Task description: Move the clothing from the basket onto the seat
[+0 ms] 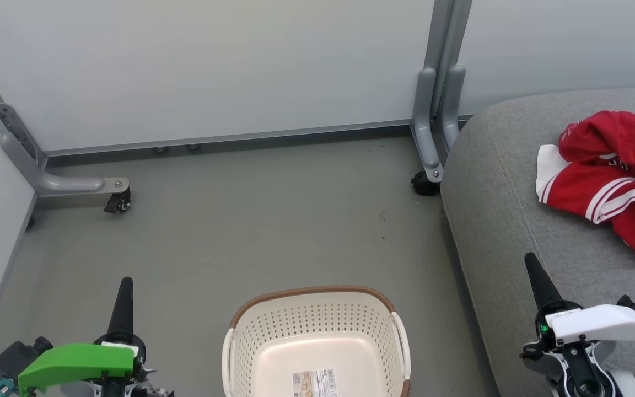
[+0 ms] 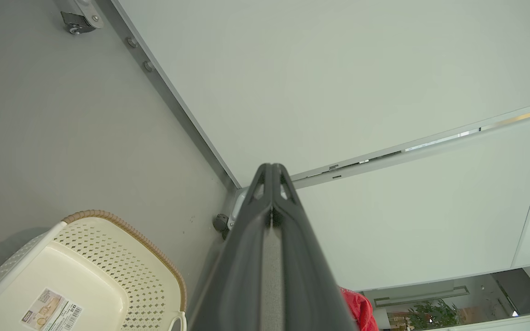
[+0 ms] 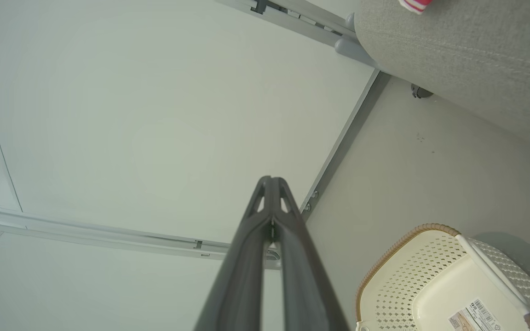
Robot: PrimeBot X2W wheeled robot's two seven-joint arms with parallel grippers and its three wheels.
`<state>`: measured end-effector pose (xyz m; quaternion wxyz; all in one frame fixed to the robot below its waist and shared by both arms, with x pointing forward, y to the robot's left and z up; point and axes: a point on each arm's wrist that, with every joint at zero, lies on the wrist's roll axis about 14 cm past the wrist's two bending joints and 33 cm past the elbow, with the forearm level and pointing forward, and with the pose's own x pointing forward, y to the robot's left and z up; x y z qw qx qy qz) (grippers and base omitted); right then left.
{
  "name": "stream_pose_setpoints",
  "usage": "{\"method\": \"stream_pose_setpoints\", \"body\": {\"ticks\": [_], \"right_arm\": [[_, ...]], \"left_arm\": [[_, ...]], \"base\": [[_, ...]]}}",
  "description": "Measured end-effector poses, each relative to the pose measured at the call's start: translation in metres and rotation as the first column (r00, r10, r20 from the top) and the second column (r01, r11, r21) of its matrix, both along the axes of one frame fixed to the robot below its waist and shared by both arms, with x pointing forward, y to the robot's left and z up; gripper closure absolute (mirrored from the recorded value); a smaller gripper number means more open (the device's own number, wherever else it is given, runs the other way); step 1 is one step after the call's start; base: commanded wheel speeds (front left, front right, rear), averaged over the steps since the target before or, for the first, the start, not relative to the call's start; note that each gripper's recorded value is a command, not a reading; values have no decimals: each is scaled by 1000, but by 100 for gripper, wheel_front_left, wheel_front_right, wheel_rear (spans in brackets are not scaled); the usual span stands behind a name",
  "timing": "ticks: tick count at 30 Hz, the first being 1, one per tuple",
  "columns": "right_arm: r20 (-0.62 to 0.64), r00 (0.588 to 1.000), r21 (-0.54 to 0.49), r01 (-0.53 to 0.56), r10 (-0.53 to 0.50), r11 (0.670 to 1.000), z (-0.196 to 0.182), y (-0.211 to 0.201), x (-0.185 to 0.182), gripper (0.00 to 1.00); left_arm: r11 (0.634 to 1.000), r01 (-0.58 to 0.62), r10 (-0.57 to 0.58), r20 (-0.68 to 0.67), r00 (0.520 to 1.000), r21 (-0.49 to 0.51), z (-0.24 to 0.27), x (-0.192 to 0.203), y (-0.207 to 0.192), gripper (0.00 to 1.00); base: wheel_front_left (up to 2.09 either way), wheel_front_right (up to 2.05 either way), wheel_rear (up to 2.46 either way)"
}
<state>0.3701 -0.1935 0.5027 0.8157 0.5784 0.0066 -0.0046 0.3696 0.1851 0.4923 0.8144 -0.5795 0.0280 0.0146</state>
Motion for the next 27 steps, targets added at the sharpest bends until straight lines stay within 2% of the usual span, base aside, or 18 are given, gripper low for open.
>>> {"method": "stream_pose_setpoints", "body": {"ticks": [27], "right_arm": [[2,1000,213,4,-4,977,2,-5,11,100]], "left_arm": [[977,-10,15,23,1000,-214,6,11,8,100]], "base": [[0,0,0]]}}
